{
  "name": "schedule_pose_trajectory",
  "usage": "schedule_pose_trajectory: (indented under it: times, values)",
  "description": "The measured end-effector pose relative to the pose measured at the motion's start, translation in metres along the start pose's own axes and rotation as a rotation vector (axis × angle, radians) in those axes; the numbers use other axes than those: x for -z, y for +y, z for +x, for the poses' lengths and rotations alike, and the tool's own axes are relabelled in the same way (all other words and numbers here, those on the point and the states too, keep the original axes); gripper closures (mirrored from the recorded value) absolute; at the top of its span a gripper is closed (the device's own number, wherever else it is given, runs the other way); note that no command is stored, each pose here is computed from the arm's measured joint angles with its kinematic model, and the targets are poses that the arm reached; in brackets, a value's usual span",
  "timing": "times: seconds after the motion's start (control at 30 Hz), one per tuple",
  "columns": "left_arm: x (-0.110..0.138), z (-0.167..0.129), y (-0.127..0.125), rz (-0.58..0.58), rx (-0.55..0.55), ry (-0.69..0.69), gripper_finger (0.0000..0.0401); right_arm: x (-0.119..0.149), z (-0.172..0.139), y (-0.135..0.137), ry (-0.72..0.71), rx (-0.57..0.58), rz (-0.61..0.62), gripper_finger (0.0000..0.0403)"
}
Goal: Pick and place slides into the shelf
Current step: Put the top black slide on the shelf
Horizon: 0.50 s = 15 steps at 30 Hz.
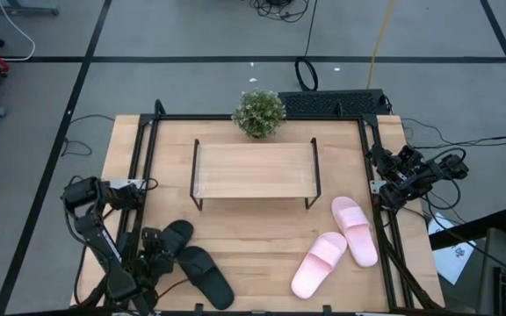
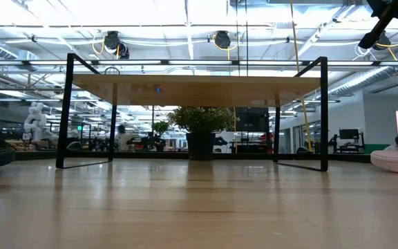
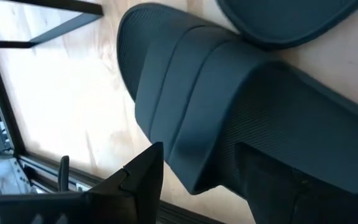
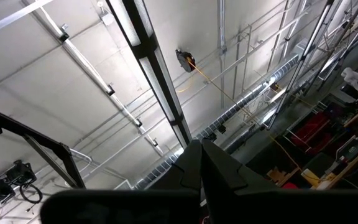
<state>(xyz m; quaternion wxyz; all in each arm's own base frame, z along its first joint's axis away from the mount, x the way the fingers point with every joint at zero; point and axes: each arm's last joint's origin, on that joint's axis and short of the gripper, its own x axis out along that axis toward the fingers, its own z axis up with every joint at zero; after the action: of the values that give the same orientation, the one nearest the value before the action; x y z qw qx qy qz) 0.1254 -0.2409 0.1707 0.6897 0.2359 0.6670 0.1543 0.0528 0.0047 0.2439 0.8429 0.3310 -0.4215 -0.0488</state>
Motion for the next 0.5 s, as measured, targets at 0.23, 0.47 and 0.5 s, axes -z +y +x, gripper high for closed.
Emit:
schedule_pose_trajectory:
  times: [0.23,0.47,0.5]
  values:
    - [0.0008,0.0073,-0.0009,0.004,-0.016,-0.030,0.0203,0.0004,0.0000,-0.0001,0.004,0.001,-0.001,0.0403]
    - [-0.0018,0.0074,0.0001,0.001,-0.047,-0.094,0.0203,0.0013,0.0000,-0.0003,0.012,0.003,-0.007,0.0403]
    - [-0.0020,0.0074,0.0002,0.001,-0.051,-0.102,0.0203,0.0015,0.0000,-0.0004,0.014,0.003,-0.009,0.0403]
